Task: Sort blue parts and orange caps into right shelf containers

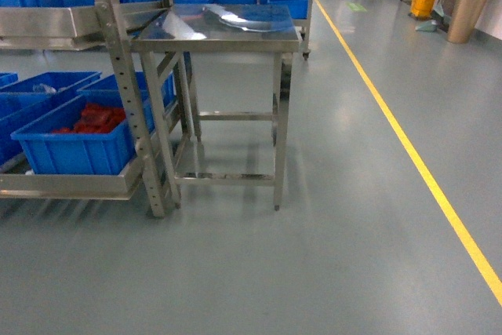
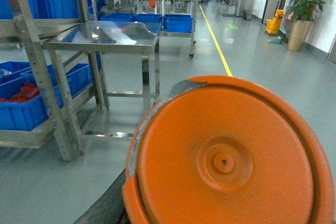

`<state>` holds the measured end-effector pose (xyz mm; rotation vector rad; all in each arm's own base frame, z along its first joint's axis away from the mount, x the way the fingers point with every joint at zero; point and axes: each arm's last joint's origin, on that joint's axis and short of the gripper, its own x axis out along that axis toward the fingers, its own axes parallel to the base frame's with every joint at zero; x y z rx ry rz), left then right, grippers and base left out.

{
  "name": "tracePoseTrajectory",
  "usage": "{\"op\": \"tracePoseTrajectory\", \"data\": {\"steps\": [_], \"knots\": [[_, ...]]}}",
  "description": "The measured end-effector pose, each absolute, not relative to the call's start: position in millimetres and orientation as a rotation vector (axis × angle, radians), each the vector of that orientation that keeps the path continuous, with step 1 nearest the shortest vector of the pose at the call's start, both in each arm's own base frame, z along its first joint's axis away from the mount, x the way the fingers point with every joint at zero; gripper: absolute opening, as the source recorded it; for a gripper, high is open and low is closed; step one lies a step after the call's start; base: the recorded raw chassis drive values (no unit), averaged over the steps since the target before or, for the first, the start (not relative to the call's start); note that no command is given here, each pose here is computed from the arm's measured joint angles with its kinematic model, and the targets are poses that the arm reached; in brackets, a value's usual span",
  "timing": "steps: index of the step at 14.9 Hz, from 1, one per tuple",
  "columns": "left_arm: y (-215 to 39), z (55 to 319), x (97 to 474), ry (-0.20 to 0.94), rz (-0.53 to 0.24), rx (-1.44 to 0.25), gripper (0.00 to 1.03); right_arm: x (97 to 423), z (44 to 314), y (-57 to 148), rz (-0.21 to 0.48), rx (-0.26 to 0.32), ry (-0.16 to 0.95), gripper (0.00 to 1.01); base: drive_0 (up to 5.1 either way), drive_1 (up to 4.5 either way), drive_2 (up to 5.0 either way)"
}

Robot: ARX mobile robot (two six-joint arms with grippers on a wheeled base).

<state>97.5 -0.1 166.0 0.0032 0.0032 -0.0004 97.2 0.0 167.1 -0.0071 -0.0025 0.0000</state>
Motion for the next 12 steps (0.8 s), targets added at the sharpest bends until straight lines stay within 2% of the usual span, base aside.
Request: {"op": "tracePoseTrajectory", "data": {"steps": [12], "knots": [[-0.1,165.9,97.5,0.004,-0.001,0.003,0.43,97.2,166.9,0.0,0.000,-0.007,-0.001,0.45,0.1,4.20,-4.0]]}}
